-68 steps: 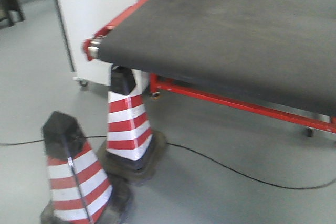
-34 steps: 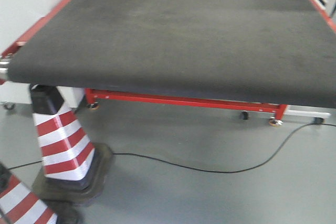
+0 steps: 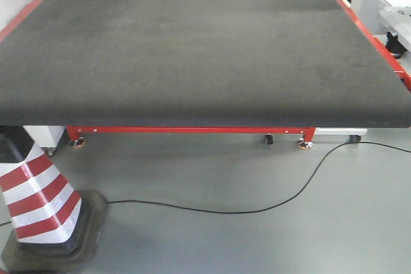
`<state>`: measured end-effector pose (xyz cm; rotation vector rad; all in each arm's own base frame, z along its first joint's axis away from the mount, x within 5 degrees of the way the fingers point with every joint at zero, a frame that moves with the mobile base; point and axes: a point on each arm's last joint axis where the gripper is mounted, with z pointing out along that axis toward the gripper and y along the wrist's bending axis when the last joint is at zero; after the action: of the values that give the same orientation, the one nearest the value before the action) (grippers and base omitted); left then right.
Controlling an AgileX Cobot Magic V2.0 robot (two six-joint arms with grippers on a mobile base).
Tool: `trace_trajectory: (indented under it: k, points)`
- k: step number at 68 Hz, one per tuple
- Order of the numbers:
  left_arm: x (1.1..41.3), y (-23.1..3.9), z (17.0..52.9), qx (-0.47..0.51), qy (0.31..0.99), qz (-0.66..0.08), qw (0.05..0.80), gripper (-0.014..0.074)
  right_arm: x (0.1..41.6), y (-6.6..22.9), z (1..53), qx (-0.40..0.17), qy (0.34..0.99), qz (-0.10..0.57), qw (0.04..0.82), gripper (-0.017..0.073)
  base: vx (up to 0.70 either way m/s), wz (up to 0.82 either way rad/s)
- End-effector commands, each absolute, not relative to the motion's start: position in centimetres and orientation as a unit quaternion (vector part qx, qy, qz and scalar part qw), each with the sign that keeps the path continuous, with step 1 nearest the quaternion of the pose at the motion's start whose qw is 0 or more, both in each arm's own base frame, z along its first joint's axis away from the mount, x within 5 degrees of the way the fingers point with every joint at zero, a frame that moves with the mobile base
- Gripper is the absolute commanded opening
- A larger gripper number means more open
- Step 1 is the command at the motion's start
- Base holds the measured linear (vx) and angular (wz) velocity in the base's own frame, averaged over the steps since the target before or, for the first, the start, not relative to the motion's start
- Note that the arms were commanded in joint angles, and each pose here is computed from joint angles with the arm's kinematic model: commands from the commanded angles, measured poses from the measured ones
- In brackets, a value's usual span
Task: Move and align brake pads A on conveyor
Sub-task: 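Drive up to the dark grey conveyor belt holding both pads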
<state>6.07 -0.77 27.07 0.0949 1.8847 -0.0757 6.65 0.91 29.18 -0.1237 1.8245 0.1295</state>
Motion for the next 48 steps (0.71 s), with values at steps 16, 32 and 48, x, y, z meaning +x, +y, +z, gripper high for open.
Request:
trace_trajectory:
  k: [16,32,48]
  points:
    - [6.31,-0.77,28.82,0.036,0.773,-0.037,0.632,-0.0006,6.78,1.03,31.09,-0.060,0.749,0.060,0.657,-0.0004,0.12,-0.12]
    - [6.31,-0.77,28.82,0.036,0.773,-0.037,0.632,-0.0006,6.78,1.03,31.09,-0.060,0.749,0.060,0.657,-0.0004,0.22,-0.01]
    - [6.31,-0.77,28.82,0.036,0.773,-0.037,0.632,-0.0006,6.78,1.03,31.09,-0.060,0.749,0.060,0.657,-0.0004,0.31,0.05]
